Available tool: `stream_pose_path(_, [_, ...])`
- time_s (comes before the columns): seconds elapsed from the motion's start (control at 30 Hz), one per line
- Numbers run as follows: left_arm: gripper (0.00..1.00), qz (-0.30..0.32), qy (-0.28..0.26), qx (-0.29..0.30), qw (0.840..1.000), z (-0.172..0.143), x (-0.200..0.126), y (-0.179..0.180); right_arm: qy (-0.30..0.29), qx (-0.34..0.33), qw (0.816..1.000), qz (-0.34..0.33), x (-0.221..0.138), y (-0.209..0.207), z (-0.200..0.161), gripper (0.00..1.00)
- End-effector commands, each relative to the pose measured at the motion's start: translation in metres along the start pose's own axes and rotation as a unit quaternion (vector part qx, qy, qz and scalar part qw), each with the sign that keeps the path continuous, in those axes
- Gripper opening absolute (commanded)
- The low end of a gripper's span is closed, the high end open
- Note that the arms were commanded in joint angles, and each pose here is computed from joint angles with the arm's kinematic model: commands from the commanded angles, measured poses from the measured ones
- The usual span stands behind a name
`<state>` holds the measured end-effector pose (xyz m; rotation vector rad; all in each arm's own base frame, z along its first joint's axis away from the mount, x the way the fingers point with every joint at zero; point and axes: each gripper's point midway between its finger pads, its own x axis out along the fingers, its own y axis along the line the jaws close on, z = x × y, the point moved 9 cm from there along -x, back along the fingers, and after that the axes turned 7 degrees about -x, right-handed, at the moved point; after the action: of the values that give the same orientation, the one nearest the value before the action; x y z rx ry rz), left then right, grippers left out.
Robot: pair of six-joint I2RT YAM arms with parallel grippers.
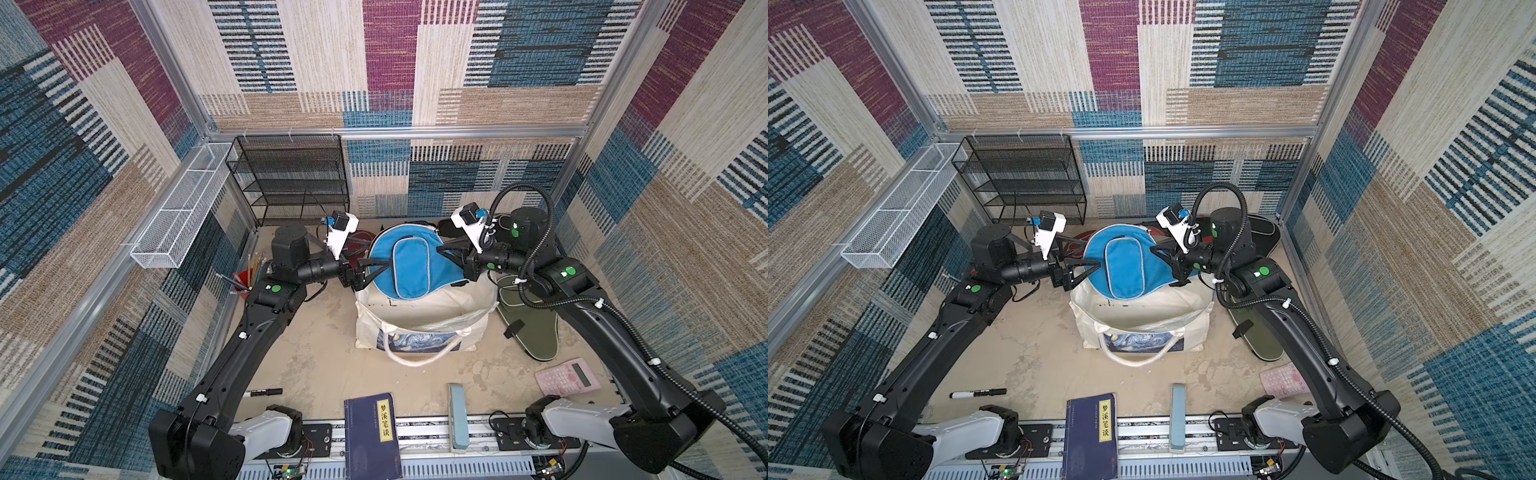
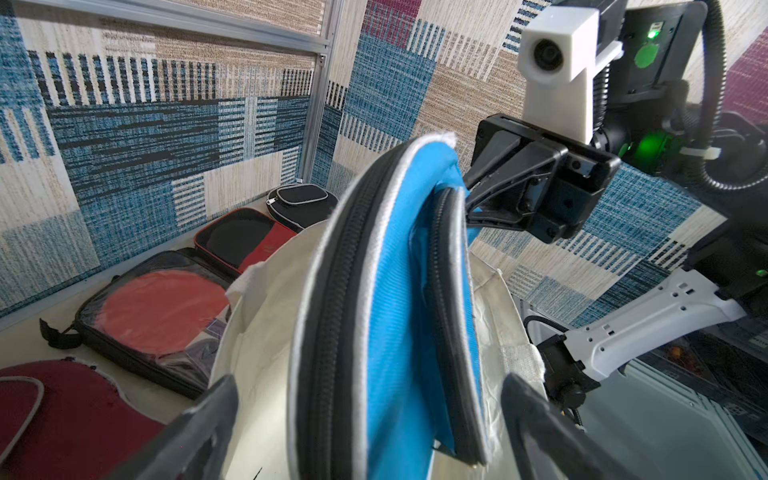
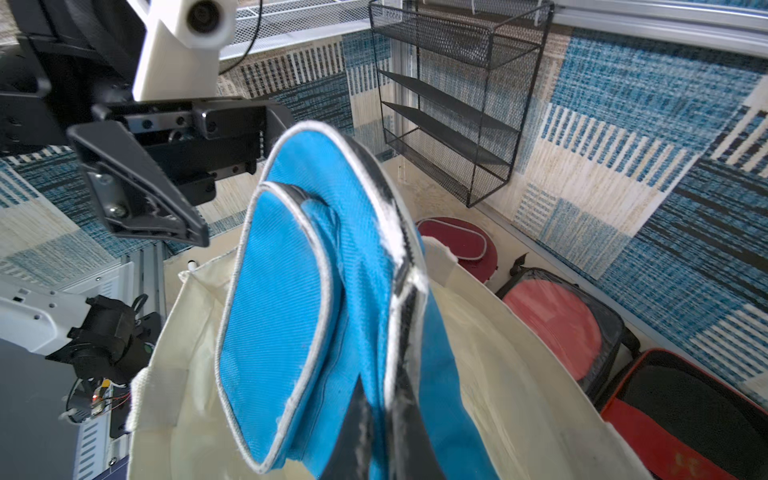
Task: Remove the ping pong set from the canvas bag
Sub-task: Pick up the ping pong set from the canvas bag.
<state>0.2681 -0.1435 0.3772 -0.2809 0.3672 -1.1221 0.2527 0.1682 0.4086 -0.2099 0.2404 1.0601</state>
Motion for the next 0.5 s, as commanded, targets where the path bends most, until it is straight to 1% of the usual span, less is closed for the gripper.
stream_pose_path(0.0, [0.77,-0.029,-0.013,-0.004,0.999,0.007,0.002,-0.003,-0.064,-0.022,0.997,0.033,-0.003,0.004,0.021,0.00])
stream_pose_path(0.07, [0.42,-0.045,-0.014,-0.011,0.999,0.007,0.004,-0.003,-0.071,-0.022,0.996,0.041,-0.004,0.005,0.023,0.00])
stream_pose_path(0.13, [0.12,-0.062,-0.018,-0.015,0.998,0.007,0.006,-0.003,-0.074,-0.021,0.996,0.049,-0.004,0.006,0.023,0.00])
stream_pose_path(0.17, [0.02,-0.069,-0.021,-0.016,0.997,0.007,0.006,-0.003,-0.074,-0.021,0.996,0.053,-0.004,0.007,0.023,0.00])
stream_pose_path(0.2, [0.00,-0.075,-0.023,-0.016,0.997,0.007,0.007,-0.003,-0.074,-0.023,0.995,0.054,-0.004,0.008,0.023,0.00])
stream_pose_path(0.27, [0.00,-0.084,-0.023,-0.011,0.996,0.008,0.007,-0.004,-0.065,-0.032,0.996,0.057,-0.004,0.009,0.020,0.00])
stream_pose_path(0.3, [0.00,-0.089,-0.020,-0.008,0.996,0.008,0.007,-0.005,-0.054,-0.043,0.996,0.056,-0.004,0.009,0.017,0.07])
stream_pose_path(0.33, [0.00,-0.093,-0.016,-0.003,0.996,0.009,0.006,-0.006,-0.042,-0.056,0.996,0.055,-0.005,0.009,0.012,0.28])
stream_pose_path(0.37, [0.00,-0.097,-0.010,0.005,0.995,0.009,0.006,-0.008,-0.028,-0.073,0.996,0.050,-0.008,0.007,0.008,0.60])
stream_pose_path(0.4, [0.00,-0.102,-0.002,0.012,0.995,0.009,0.006,-0.009,-0.018,-0.085,0.995,0.045,-0.011,0.005,0.005,0.86])
stream_pose_path(0.43, [0.00,-0.109,0.005,0.018,0.994,0.010,0.005,-0.011,-0.014,-0.096,0.994,0.044,-0.015,0.003,0.004,1.00])
stream_pose_path(0.47, [0.00,-0.114,0.017,0.020,0.993,0.009,0.005,-0.012,-0.010,-0.111,0.993,0.047,-0.019,0.003,0.005,0.99])
